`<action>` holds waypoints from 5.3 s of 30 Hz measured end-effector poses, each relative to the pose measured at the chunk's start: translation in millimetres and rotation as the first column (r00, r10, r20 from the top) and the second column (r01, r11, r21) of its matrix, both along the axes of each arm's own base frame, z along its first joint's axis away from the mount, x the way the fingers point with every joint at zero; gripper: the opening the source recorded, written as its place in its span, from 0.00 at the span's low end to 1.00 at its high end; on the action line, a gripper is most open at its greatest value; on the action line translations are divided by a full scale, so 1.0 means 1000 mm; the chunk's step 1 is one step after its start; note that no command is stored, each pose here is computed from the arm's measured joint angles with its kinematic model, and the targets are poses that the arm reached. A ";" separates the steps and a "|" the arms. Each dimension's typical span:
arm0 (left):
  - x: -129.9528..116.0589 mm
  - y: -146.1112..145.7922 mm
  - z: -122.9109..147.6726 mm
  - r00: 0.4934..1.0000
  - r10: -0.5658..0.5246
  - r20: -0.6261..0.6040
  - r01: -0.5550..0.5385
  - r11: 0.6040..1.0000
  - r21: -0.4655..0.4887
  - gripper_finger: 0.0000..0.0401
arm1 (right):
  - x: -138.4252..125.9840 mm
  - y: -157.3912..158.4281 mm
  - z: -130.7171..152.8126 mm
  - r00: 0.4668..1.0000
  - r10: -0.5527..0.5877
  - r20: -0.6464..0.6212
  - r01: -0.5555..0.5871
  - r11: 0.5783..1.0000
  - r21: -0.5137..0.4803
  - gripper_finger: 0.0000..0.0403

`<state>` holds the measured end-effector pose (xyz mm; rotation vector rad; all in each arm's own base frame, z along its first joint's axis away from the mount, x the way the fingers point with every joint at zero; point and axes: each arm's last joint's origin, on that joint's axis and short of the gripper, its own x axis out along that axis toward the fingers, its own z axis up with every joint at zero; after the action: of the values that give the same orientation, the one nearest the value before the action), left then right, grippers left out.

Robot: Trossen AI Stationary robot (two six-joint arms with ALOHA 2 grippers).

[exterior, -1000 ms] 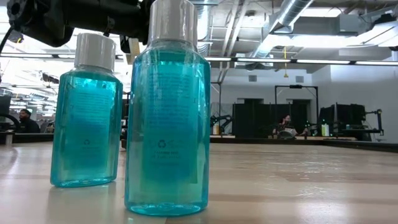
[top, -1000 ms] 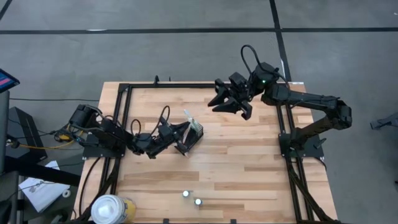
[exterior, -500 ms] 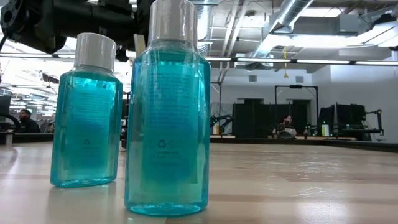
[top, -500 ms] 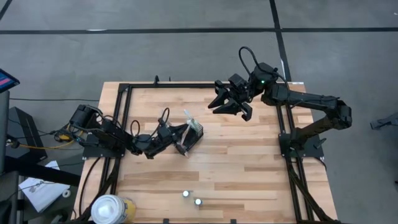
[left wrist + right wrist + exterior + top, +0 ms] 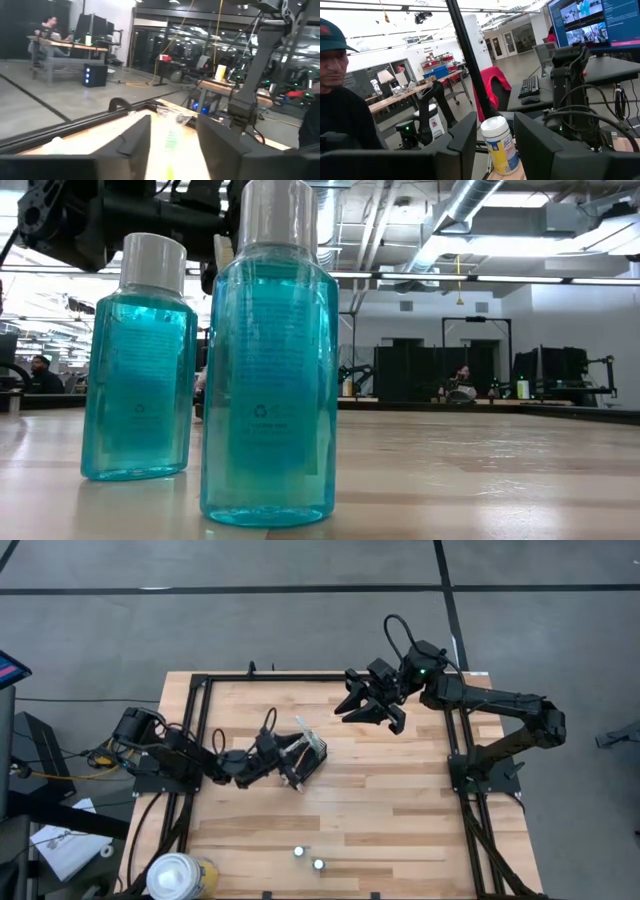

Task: Pick & Place toothbrushing station
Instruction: Put the orange toothbrush into the wire organizer

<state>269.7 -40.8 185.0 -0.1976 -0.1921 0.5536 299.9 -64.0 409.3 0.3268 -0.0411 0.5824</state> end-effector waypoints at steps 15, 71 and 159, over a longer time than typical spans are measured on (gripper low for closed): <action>-0.039 0.005 0.087 0.954 -0.122 0.273 0.059 0.972 0.228 0.50 | 0.000 0.002 0.000 1.000 0.014 0.002 -0.014 1.000 -0.002 0.30; -0.063 -0.027 -0.002 0.685 -0.502 -0.528 -0.133 0.627 -0.767 0.56 | -0.008 -0.008 0.011 1.000 -0.001 -0.016 0.004 0.990 0.143 0.30; -0.117 -0.023 -0.018 0.546 -0.620 -0.563 -0.299 0.484 -0.822 0.42 | -0.009 -0.008 0.011 1.000 0.018 0.004 -0.018 0.994 0.108 0.30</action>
<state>153.1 -63.6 166.8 -0.9453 1.1477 0.4084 291.3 -72.0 420.3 0.4315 -0.0728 0.5995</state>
